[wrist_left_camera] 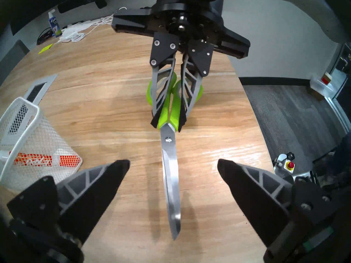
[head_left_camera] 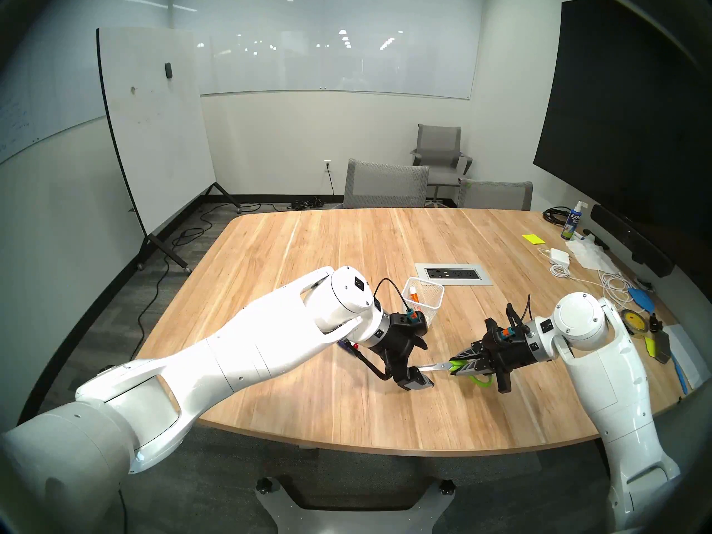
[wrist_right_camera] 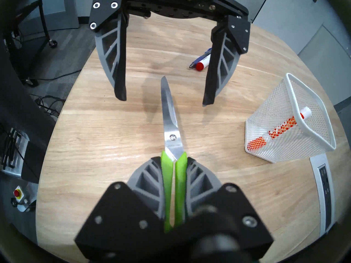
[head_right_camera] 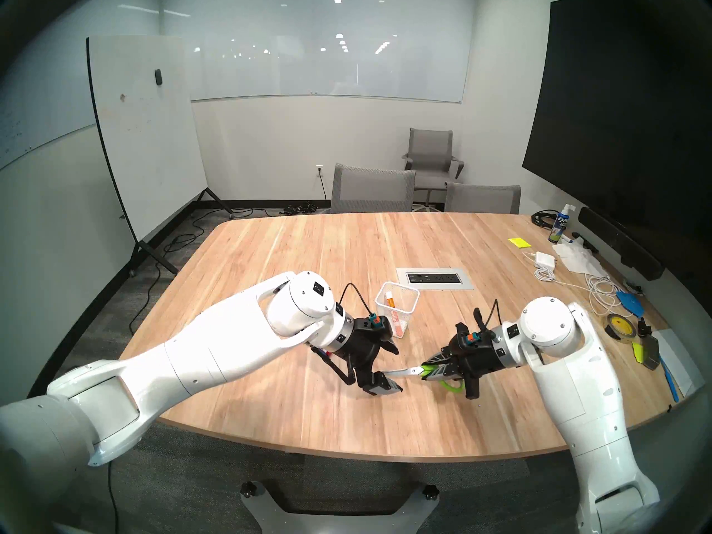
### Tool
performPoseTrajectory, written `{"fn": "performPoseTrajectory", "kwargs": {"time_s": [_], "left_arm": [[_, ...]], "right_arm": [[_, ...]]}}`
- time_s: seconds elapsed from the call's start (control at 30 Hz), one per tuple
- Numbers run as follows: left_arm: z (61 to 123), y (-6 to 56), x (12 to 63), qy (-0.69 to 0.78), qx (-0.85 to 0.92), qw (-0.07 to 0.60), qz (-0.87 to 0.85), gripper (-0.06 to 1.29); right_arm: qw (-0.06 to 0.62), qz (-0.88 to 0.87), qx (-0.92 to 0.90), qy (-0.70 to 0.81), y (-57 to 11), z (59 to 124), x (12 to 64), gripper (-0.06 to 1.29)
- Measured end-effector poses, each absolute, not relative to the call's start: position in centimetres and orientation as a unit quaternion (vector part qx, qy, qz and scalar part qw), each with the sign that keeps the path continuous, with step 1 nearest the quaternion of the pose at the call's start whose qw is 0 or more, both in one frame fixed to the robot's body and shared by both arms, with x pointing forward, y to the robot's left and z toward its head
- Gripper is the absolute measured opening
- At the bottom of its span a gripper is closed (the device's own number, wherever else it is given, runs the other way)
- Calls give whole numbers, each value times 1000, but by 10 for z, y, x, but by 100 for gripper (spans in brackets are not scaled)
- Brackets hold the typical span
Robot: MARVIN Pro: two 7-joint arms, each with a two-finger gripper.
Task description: Place the pen, the marker, and the scissors into the pen holder
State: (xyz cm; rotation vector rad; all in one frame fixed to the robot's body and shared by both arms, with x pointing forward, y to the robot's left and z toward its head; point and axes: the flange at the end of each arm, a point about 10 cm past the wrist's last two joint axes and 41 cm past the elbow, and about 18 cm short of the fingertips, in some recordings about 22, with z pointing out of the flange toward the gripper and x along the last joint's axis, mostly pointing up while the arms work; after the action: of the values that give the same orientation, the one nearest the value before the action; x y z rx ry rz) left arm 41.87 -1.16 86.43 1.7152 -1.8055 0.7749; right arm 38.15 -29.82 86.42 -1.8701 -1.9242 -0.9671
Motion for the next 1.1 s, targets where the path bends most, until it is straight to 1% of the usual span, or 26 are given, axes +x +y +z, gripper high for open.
{"fn": "performPoseTrajectory", "kwargs": {"time_s": [0.4, 1.1], "left_arm": [[869, -22, 420, -675, 625, 272, 282, 125], [866, -29, 418, -677, 625, 294, 253, 125]], "right_arm": [[146, -334, -645, -672, -285, 862, 374, 14], [136, -342, -641, -674, -281, 869, 376, 14]]}}
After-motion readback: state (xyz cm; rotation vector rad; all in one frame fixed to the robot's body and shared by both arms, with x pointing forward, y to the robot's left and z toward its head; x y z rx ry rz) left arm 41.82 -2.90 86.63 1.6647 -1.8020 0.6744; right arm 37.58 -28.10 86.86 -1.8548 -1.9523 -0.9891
